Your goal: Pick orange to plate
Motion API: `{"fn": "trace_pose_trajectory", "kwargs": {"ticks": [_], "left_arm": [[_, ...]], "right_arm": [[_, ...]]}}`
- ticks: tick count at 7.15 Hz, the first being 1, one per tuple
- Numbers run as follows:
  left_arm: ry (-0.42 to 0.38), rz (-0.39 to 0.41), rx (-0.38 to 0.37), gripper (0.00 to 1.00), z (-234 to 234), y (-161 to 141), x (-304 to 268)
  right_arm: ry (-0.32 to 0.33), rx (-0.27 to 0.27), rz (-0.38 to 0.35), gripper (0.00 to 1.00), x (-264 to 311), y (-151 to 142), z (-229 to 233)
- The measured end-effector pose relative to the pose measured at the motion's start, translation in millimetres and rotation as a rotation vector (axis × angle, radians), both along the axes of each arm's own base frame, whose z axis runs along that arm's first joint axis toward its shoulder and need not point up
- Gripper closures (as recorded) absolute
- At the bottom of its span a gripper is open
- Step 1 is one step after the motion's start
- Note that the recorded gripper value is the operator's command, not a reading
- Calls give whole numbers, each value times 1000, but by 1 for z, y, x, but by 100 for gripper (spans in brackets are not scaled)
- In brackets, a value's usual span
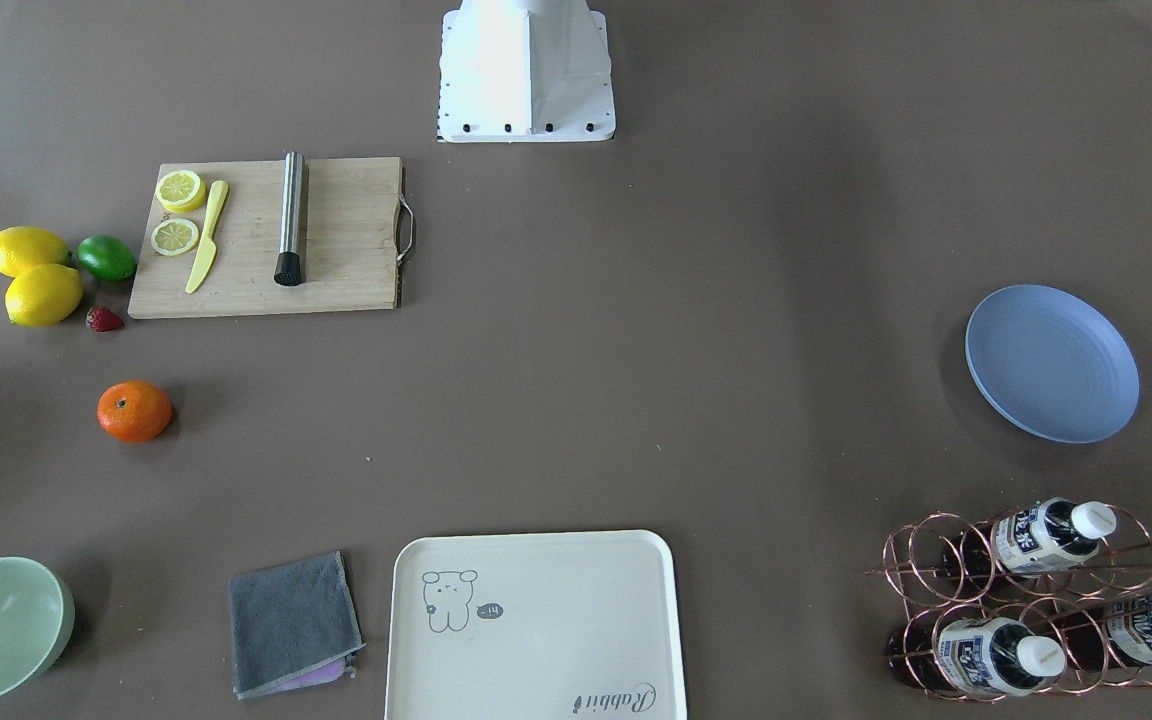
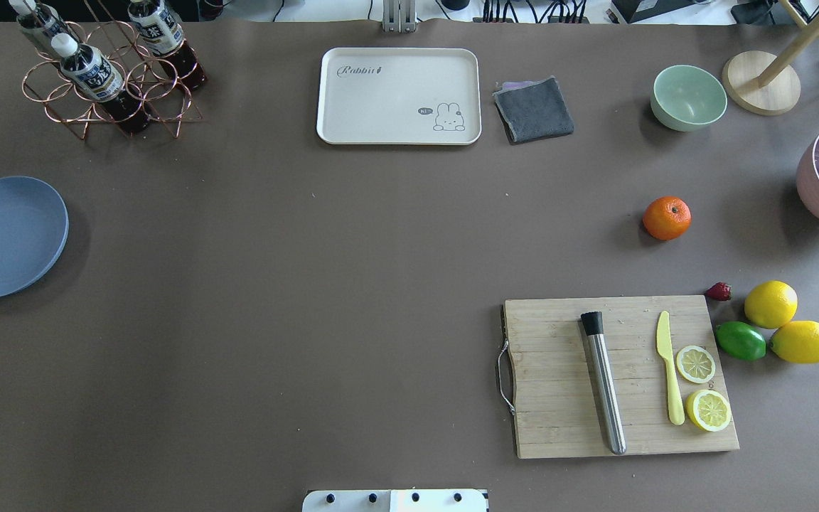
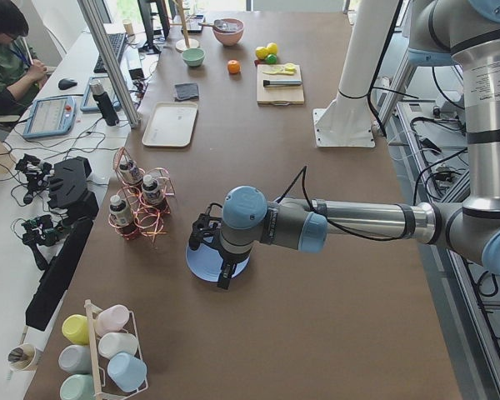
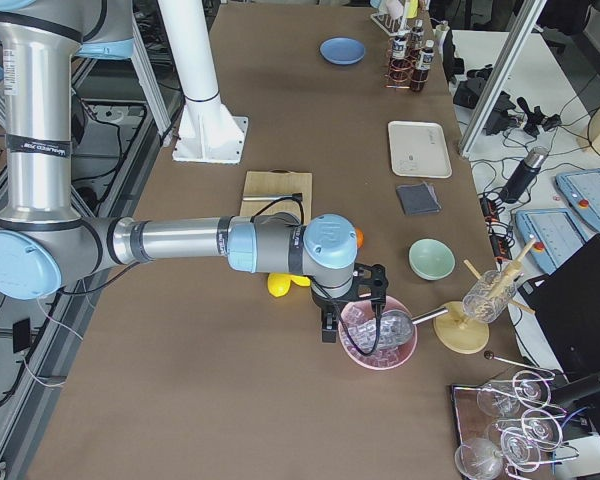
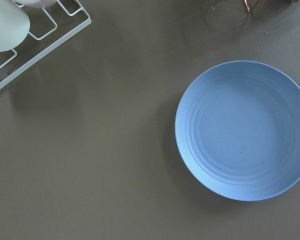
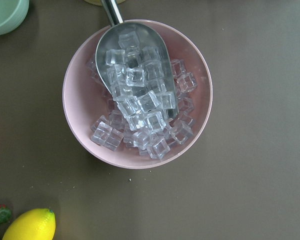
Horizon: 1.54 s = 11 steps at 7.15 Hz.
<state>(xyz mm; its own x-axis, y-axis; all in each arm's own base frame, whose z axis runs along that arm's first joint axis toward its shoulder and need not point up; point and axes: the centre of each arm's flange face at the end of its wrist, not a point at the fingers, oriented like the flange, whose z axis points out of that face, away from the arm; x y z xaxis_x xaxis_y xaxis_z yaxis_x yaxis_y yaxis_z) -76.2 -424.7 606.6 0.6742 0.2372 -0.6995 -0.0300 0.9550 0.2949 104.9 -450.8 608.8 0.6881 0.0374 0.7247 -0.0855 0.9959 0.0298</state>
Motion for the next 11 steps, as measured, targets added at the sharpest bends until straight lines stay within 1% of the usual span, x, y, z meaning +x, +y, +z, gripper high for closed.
{"fn": "trace_pose_trajectory", "kwargs": {"ticks": [5, 7, 11], "left_arm": [[2, 8, 23, 2, -11, -30, 5], [3, 9, 25, 2, -11, -30, 5], [12, 18, 40, 2, -5, -21, 6]], "right_arm": [[0, 0, -1, 0, 0, 0, 0], [0, -2, -1, 0, 0, 1, 2], [0, -3, 0, 0, 0, 2, 1]]}}
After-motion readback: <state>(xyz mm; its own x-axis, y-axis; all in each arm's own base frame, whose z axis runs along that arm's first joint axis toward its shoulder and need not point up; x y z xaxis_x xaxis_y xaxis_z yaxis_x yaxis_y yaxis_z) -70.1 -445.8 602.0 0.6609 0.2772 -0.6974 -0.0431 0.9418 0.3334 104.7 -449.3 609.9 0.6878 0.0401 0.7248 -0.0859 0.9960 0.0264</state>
